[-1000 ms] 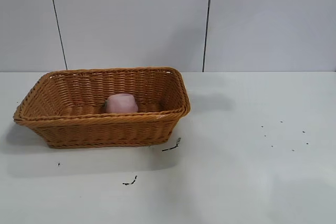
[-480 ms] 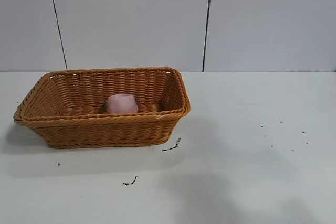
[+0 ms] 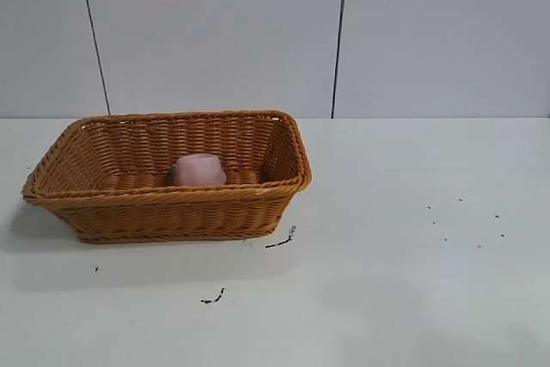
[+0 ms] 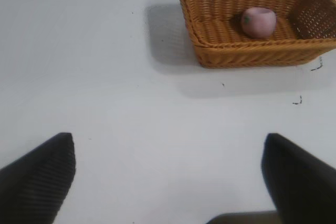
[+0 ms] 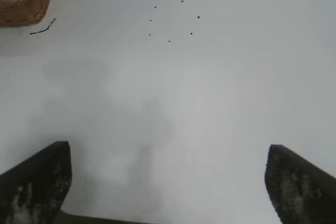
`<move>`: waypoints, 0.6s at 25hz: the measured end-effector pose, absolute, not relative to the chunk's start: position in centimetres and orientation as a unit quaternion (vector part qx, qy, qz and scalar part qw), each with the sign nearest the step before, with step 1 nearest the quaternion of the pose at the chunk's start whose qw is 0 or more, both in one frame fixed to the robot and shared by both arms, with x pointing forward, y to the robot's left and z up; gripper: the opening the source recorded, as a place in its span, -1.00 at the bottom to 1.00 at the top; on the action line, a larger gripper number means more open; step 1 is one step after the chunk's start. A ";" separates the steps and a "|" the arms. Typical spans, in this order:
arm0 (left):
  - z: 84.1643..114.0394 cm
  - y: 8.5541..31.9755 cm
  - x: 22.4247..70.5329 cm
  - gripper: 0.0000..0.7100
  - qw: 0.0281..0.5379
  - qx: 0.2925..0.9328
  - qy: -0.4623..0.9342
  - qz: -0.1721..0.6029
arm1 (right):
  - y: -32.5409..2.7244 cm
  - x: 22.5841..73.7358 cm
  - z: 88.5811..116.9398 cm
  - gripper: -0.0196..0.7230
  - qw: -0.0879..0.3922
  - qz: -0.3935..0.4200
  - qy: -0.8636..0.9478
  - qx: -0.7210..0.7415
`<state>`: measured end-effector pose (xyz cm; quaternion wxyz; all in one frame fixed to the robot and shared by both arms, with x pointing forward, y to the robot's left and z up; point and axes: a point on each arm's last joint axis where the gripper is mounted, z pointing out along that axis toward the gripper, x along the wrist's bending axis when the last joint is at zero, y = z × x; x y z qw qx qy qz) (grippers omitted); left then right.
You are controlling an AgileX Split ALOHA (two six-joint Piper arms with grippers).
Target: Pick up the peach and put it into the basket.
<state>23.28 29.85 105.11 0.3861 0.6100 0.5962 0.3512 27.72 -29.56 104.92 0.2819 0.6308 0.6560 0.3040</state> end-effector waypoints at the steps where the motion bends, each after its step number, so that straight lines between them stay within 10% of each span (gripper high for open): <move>1: 105.1 29.8 23.3 0.95 0.386 0.610 0.596 0.351 | -29.6 27.7 104.9 0.92 0.283 0.303 0.654 0.632; 15: 105.1 29.8 23.3 0.95 0.386 0.610 0.596 0.351 | -29.7 24.9 105.4 0.92 0.342 0.361 0.622 0.604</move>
